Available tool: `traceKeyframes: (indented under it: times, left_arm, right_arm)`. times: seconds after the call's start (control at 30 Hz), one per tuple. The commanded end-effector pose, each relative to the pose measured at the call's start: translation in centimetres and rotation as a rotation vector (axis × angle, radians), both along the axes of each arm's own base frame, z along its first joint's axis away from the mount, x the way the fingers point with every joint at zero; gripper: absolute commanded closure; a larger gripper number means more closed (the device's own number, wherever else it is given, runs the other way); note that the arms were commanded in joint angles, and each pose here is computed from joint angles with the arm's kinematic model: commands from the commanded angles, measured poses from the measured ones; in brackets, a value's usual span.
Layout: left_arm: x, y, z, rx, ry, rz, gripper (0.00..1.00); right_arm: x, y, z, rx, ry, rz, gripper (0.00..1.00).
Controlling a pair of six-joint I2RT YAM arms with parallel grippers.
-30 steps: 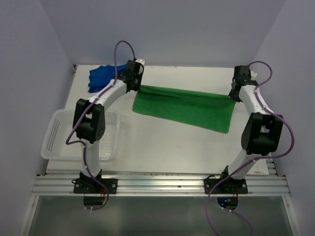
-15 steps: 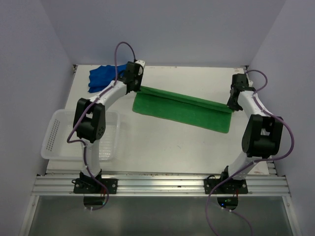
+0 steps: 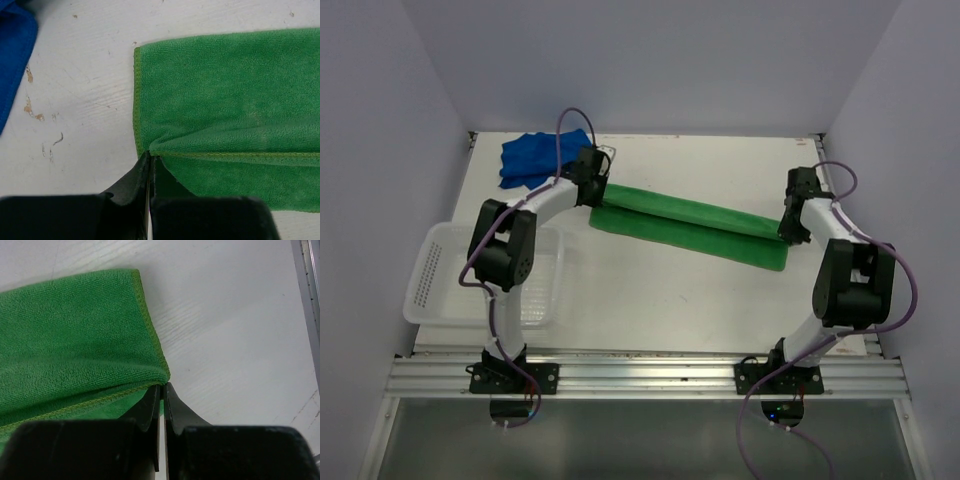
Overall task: Roll the towels
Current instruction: Fold the towel
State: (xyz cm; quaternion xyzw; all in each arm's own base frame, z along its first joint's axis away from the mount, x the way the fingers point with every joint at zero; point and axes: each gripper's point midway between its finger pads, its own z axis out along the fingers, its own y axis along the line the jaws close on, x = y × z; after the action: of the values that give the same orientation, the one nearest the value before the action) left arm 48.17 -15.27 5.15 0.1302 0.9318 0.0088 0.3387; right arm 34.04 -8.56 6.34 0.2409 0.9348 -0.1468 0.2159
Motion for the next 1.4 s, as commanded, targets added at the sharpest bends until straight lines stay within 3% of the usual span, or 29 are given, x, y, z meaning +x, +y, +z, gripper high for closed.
traceKeyframes:
  times: [0.0, 0.8, 1.03, 1.1, 1.2, 1.3, 1.37]
  left_arm:
    - [1.6, 2.0, 4.0, -0.011, -0.122, 0.075, 1.00]
    - [-0.3, 2.3, 2.4, -0.001, -0.084, 0.086, 1.00]
    - [-0.8, 2.2, 2.4, -0.001, -0.081, 0.083, 1.00]
    - [-0.9, 2.2, 2.4, -0.001, -0.081, 0.081, 1.00]
    - [-1.1, 2.0, 2.6, -0.003, -0.086, 0.079, 1.00]
    - [-1.4, 1.9, 2.5, -0.004, -0.081, 0.074, 0.89]
    - [-1.8, 1.5, 2.5, -0.012, -0.078, 0.063, 0.76]
  right_arm:
    - [-0.5, -1.3, 1.3, -0.067, -0.025, -0.026, 1.00]
    - [-3.5, 0.1, -1.3, -0.124, 0.050, -0.005, 0.96]
    - [-3.8, 0.3, -1.1, -0.153, 0.051, -0.001, 0.82]
    - [-4.0, 0.4, -0.9, -0.155, 0.048, 0.001, 0.67]
    - [-4.2, 0.5, -0.5, -0.152, 0.031, -0.002, 0.61]
    - [-4.5, 0.7, -0.2, -0.141, 0.019, -0.002, 0.58]
    - [-4.6, 0.8, -0.1, -0.134, 0.016, -0.003, 0.57]
